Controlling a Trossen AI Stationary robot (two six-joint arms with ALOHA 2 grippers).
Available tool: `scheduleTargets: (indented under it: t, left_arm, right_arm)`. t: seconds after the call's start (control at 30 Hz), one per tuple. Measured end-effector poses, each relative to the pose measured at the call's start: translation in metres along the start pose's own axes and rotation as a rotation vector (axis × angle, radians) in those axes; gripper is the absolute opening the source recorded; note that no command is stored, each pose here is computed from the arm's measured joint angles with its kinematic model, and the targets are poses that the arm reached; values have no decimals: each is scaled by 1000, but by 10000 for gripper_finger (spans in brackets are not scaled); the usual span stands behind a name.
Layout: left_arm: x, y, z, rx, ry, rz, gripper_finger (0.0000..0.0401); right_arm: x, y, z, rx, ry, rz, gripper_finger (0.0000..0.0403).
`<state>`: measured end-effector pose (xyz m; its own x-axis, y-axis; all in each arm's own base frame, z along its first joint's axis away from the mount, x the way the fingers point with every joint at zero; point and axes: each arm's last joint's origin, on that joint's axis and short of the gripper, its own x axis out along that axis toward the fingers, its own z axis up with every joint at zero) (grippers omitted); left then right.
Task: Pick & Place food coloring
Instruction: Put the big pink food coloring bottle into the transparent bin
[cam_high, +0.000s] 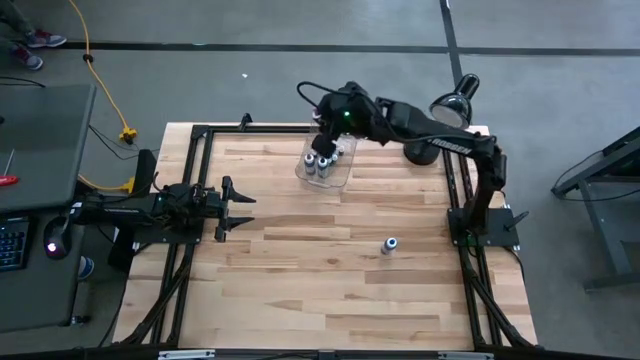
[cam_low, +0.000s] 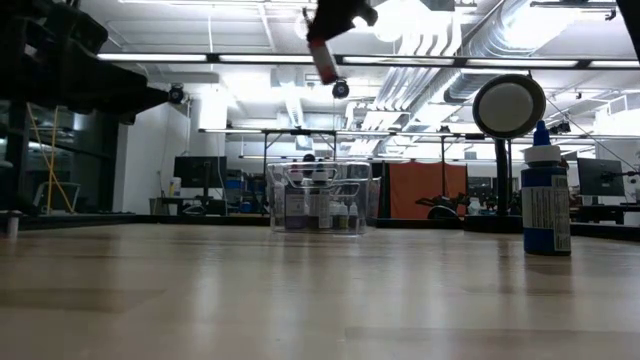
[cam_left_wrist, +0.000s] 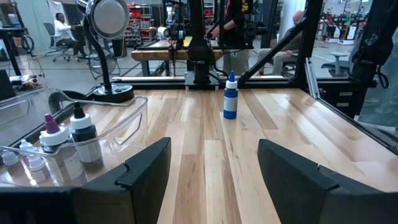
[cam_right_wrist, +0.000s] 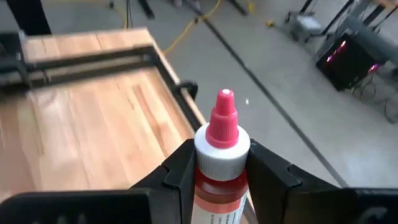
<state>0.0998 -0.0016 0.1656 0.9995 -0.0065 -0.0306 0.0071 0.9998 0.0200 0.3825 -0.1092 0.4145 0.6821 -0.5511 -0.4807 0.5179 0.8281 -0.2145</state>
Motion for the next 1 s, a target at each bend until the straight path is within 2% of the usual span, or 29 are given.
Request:
scheduleTargets:
  t: [0.2,0.37,0.57,0.83,1.0]
  left_arm:
    - [0,0,0,0,0,-1,239]
    - [0,0,0,0,0,-1,239]
    - [0,0,0,0,0,-1,239]
    - [0,0,0,0,0,-1,239]
    - [0,0,0,0,0,-1,239]
  right_arm:
    - [-18,-20,-9,-28,113,21,107]
    - [-30,-29,-16,-31,118,23,107]
    - [-27,-30,-66,42,4,76,107]
    - [-7,-34,-138,111,-69,27,107]
    - [13,-33,-168,118,-130,18,107]
